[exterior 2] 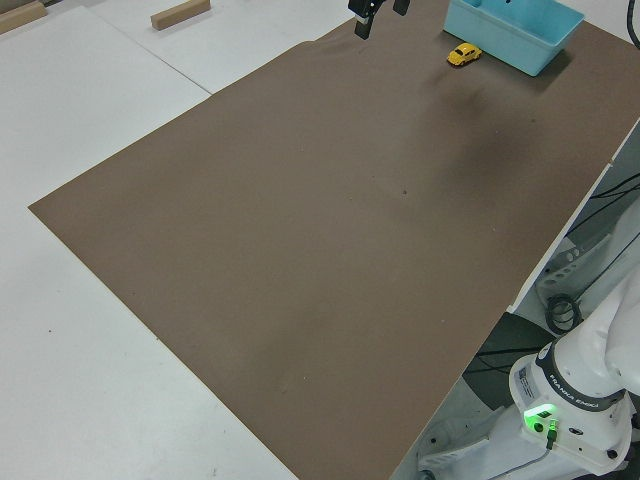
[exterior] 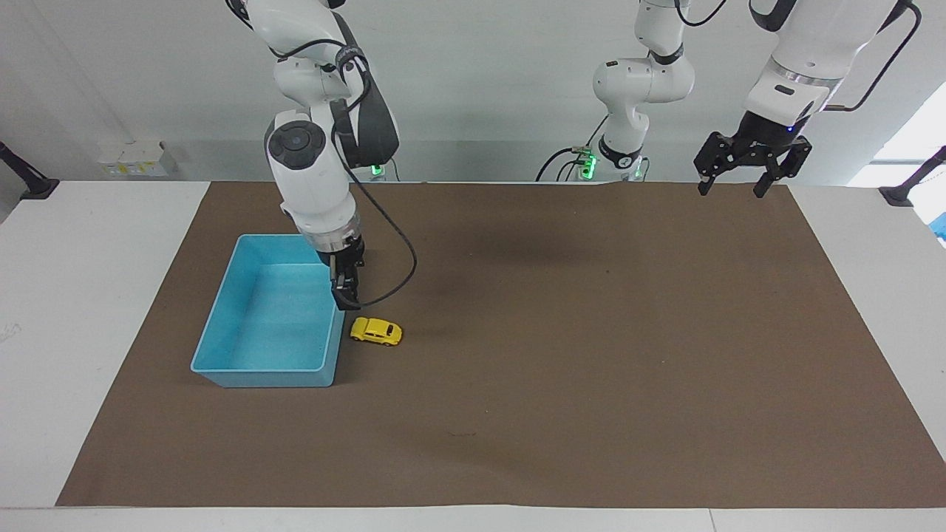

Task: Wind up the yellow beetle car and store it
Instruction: 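Move the right gripper over the bin toward the yellow car, then lower the right gripper and close it on the yellow car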

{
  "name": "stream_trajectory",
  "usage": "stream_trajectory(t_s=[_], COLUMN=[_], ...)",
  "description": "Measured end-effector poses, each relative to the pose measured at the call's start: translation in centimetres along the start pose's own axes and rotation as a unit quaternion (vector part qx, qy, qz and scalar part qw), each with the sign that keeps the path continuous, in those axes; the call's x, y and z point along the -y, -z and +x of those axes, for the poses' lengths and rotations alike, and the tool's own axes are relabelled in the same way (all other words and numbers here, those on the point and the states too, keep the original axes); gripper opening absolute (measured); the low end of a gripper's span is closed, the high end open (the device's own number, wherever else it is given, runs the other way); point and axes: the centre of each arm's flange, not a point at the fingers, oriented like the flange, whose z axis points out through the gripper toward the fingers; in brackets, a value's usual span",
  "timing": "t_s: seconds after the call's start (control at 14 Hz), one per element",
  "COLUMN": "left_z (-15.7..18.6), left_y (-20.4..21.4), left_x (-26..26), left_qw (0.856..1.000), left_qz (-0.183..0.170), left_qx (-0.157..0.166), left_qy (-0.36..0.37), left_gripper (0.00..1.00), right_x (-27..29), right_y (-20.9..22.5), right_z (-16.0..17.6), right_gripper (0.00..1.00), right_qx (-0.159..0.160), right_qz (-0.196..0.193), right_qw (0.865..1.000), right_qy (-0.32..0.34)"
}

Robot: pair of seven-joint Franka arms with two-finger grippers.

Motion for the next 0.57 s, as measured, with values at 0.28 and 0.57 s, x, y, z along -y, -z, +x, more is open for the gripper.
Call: stream_trajectory(t_s=[0.28, 0.57], left_z=[-0.4, -0.5], left_y=[-0.2, -0.3], left_x=[0.0, -0.1], left_qw=[1.000, 1.000], left_qz=[0.000, 0.000], left_qx=[0.017, 0.021], left_qy=[-0.003, -0.004], left_gripper=[1.00, 1.00], right_x=[-0.5, -0.9], right_y=[-3.9, -7.9], right_z=[0.0, -0.2], right_gripper=[1.00, 1.00], right_qx=[0.002, 0.007], right_qz=[0.005, 0.011], right_qw=[1.000, 1.000], right_qy=[-0.015, -0.025])
